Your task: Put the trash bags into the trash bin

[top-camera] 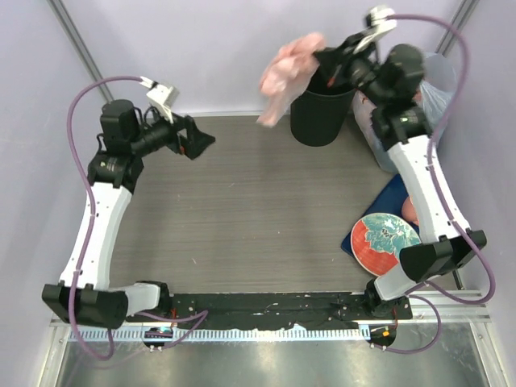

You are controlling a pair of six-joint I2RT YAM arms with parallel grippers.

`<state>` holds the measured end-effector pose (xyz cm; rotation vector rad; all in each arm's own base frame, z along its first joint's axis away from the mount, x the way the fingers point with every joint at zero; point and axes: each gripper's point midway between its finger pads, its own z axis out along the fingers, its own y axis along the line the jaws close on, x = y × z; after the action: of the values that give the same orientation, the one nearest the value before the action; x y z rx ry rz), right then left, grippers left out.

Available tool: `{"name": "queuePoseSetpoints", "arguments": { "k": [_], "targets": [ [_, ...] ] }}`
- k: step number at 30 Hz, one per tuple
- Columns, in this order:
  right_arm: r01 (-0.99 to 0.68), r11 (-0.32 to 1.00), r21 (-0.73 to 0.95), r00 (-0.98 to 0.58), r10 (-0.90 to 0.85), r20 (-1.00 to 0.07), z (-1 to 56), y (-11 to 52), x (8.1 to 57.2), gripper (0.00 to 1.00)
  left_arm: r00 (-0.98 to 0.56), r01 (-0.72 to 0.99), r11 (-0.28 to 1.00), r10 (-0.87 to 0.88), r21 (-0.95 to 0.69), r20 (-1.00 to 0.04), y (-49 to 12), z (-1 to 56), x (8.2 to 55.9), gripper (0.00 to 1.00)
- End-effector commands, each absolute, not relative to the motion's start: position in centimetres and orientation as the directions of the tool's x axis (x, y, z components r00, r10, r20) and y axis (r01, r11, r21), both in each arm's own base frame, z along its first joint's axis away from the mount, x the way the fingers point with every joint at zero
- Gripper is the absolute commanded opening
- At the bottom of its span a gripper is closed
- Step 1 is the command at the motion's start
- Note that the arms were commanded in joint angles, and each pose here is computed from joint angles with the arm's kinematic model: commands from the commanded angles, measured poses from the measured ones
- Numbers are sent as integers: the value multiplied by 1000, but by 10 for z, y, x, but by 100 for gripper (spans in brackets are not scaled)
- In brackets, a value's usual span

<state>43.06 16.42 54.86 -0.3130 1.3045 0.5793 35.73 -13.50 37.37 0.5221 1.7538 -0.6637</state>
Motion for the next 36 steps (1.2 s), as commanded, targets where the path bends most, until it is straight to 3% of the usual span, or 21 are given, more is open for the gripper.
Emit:
{"name": "queuePoseSetpoints", "arguments": {
  "k": [1, 7, 15, 16, 20, 22, 23, 26, 28, 29, 31, 36],
  "targets": [
    [-699, 690, 191, -36, 233, -972, 494, 232, 413, 1, -19, 764, 640, 140, 76, -990, -174, 395, 322, 100],
    [-780, 565, 267, -185, 199, -962, 447, 293, 389, 1, 25, 770, 614, 242, 173, -970, -212, 363, 307, 100],
    [-789, 526, 317, -258, 184, -948, 425, 310, 372, 1, 15, 559, 747, 425, 359, -905, -187, 328, 339, 96],
    [-790, 523, 321, -266, 181, -947, 423, 311, 371, 1, 8, 558, 747, 430, 361, -903, -187, 324, 340, 93],
    [-785, 517, 341, -298, 167, -940, 411, 314, 369, 1, 13, 572, 750, 397, 332, -918, -189, 325, 334, 60],
    [-783, 512, 355, -319, 159, -934, 405, 317, 370, 1, 41, 617, 723, 365, 311, -930, -198, 327, 323, 51],
    [-783, 508, 359, -325, 158, -932, 404, 318, 371, 1, 38, 621, 724, 354, 299, -935, -198, 327, 321, 39],
    [-786, 496, 369, -343, 147, -928, 399, 321, 370, 1, -7, 614, 737, 364, 283, -931, -195, 319, 323, 32],
    [-785, 495, 373, -348, 145, -926, 398, 321, 370, 1, -23, 582, 760, 371, 289, -928, -189, 318, 327, 49],
    [-786, 494, 373, -349, 145, -926, 398, 321, 370, 1, -28, 555, 777, 374, 297, -927, -184, 319, 331, 75],
    [-784, 491, 379, -354, 147, -924, 397, 322, 370, 1, -26, 547, 782, 371, 298, -928, -183, 321, 331, 99],
    [-795, 458, 396, -372, 146, -917, 398, 325, 365, 1, -35, 543, 785, 377, 299, -926, -186, 319, 338, 100]
  ]
}}
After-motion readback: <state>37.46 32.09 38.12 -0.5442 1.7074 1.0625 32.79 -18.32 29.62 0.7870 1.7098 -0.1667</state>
